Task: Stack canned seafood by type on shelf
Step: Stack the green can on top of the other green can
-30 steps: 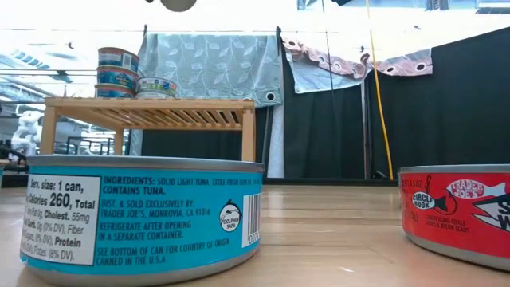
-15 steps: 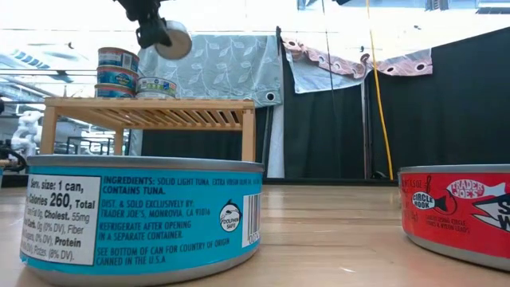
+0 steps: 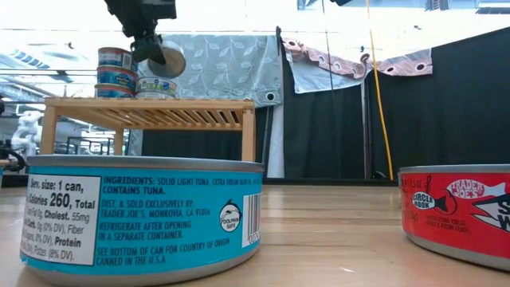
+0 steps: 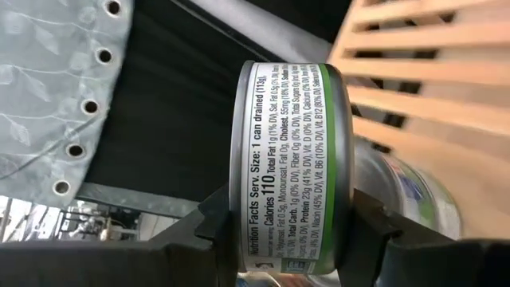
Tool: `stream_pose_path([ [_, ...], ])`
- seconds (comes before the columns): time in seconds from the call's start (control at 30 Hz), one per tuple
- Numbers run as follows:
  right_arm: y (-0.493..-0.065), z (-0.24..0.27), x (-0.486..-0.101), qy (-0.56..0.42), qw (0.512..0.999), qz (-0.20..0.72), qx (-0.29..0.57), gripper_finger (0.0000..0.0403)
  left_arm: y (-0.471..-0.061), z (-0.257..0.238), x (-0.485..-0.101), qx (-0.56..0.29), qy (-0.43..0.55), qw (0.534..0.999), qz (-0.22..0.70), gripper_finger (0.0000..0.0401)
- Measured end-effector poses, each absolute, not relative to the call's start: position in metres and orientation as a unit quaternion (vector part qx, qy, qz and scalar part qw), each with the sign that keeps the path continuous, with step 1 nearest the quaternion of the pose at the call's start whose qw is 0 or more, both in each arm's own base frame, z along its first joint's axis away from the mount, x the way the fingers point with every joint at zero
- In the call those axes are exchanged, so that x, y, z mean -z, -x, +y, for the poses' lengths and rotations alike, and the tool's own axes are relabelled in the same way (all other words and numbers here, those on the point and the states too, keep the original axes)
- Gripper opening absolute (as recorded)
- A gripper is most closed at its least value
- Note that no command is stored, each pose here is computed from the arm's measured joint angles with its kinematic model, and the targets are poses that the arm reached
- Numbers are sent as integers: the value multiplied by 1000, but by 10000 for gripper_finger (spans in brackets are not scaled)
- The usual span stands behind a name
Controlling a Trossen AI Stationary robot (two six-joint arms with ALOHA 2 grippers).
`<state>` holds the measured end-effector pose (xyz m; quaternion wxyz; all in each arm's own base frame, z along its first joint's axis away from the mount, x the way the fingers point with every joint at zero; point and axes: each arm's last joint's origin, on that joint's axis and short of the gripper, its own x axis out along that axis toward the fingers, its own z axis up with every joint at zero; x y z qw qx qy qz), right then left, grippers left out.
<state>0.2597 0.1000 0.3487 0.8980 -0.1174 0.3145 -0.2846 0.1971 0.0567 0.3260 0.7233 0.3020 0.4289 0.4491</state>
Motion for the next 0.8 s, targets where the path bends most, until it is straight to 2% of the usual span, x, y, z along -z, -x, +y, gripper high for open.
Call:
stream_pose_path([
  [0.27, -260, 100, -349, 119, 898, 315, 284, 279, -203, 58, -321, -456, -305, 712, 438, 151],
  [0.57, -260, 100, -349, 119, 898, 315, 284, 279, -204, 59, -320, -474, -312, 697, 438, 186],
  [0.8, -260, 100, -349, 119, 898, 315, 284, 279, -204, 59, -320, -473, -311, 698, 439, 190],
])
